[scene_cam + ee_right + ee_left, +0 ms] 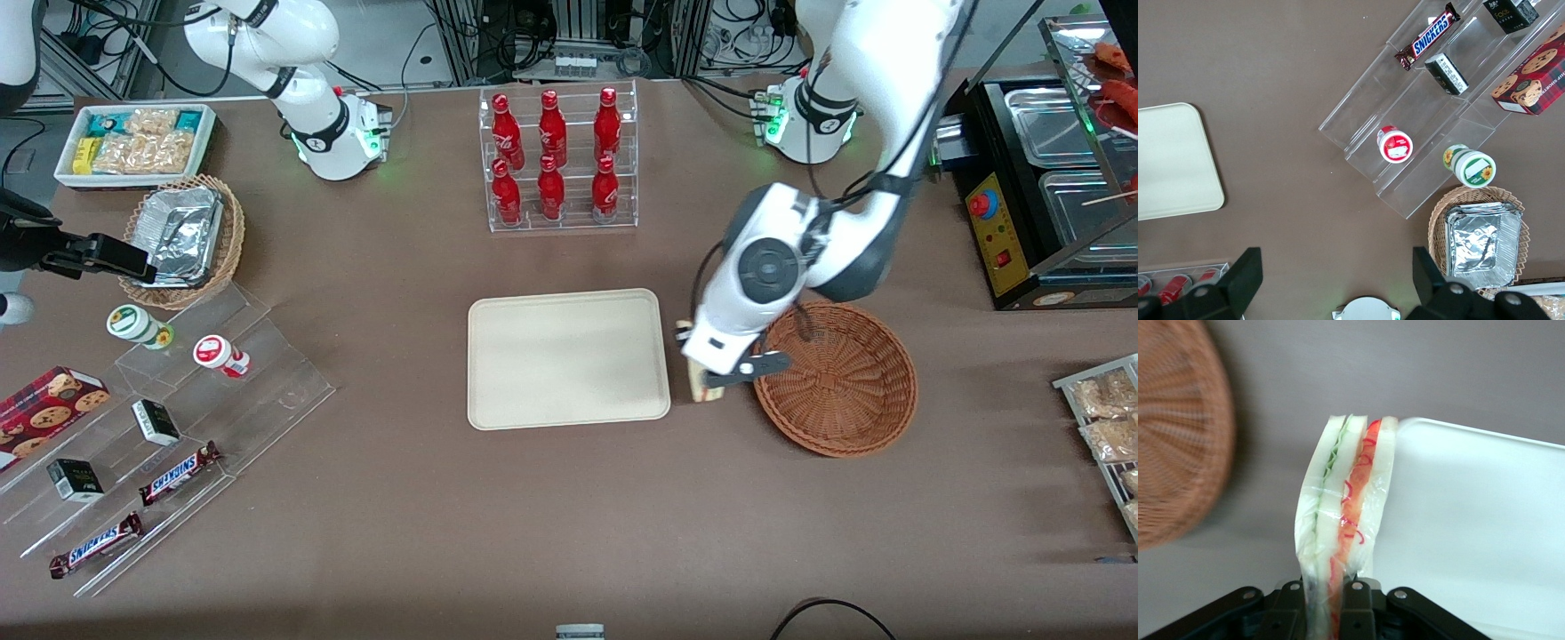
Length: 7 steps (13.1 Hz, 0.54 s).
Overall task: Place sandwich from basket to tray
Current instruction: 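Lift the sandwich and carry it over the cream tray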
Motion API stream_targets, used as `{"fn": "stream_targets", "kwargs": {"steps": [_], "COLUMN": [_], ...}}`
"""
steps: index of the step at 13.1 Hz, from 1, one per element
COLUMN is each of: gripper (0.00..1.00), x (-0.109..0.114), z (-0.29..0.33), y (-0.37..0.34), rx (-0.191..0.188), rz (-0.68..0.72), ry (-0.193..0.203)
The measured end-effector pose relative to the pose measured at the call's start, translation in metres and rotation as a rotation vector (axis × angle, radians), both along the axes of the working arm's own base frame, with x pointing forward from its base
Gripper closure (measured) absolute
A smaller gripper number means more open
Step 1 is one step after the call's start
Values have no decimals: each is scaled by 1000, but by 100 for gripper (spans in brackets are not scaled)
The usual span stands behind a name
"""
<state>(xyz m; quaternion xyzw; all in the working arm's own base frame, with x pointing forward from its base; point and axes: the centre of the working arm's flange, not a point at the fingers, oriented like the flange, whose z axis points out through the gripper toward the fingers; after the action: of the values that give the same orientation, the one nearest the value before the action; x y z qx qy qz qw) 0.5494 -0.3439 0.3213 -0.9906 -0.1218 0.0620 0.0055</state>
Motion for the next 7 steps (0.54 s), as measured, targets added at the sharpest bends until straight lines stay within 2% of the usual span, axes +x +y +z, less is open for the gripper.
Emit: {"fn": "stream_targets", "kwargs": {"steps": [7], "gripper": [83], "x": [-25], "z": [-59], "y": [-149], "rx": [-24], "rz": [11], "ry": [2]}}
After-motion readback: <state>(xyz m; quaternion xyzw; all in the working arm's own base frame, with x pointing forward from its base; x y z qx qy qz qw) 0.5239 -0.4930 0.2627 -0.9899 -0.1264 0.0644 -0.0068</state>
